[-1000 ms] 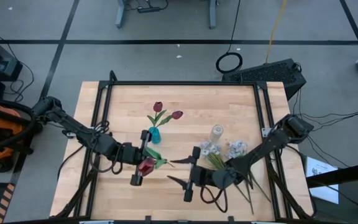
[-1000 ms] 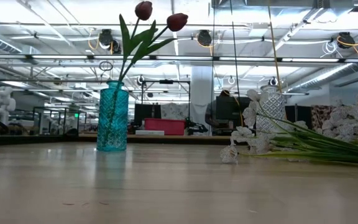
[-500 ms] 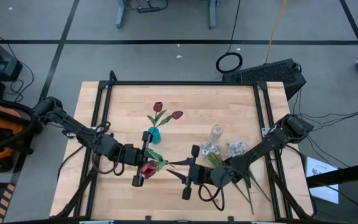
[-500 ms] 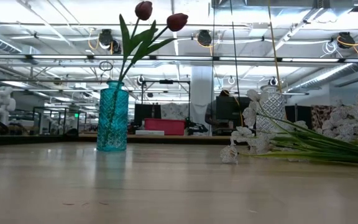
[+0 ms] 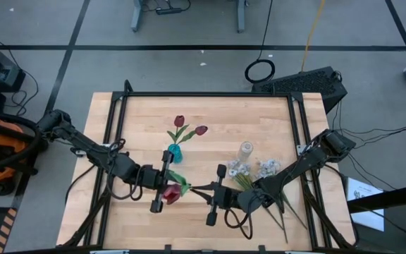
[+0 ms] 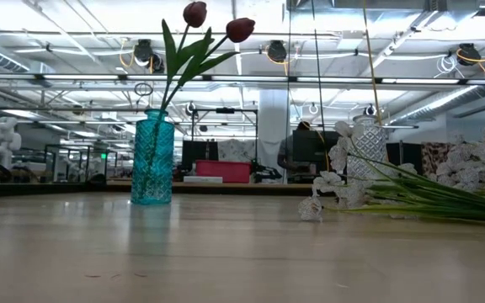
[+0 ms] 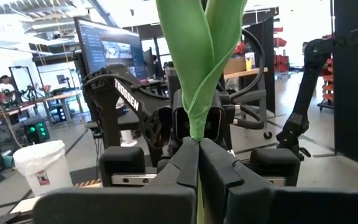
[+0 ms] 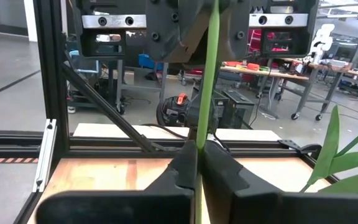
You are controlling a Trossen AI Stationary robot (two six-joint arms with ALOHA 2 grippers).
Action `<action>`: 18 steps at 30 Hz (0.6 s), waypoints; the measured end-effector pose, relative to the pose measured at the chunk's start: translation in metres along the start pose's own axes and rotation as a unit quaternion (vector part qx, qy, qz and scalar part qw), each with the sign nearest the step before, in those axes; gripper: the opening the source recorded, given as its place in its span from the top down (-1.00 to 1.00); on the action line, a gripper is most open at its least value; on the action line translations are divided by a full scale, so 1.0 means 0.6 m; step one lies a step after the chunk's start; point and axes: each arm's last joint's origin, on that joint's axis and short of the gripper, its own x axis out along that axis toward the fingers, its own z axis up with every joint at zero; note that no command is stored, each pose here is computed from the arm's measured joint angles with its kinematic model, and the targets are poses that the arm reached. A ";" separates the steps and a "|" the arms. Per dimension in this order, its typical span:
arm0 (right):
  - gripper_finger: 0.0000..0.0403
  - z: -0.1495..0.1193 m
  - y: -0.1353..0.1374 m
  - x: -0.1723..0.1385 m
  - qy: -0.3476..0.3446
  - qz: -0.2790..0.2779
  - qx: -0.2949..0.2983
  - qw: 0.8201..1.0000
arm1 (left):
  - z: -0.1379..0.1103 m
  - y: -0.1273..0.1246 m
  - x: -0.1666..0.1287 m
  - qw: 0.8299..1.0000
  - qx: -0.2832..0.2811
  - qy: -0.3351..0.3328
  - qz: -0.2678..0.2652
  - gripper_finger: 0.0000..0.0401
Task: Sort flowers into vase by color
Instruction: Put the red tulip into the blue vase
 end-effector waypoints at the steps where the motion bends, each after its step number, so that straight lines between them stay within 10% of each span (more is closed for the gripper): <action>1: 0.97 0.000 0.000 0.000 0.000 -0.001 0.000 1.000 | 0.000 0.000 0.000 1.000 0.000 0.000 0.000 0.94; 18: 1.00 -0.005 -0.003 -0.006 0.025 -0.051 -0.026 0.998 | -0.008 -0.001 -0.001 0.996 -0.084 0.030 0.025 0.21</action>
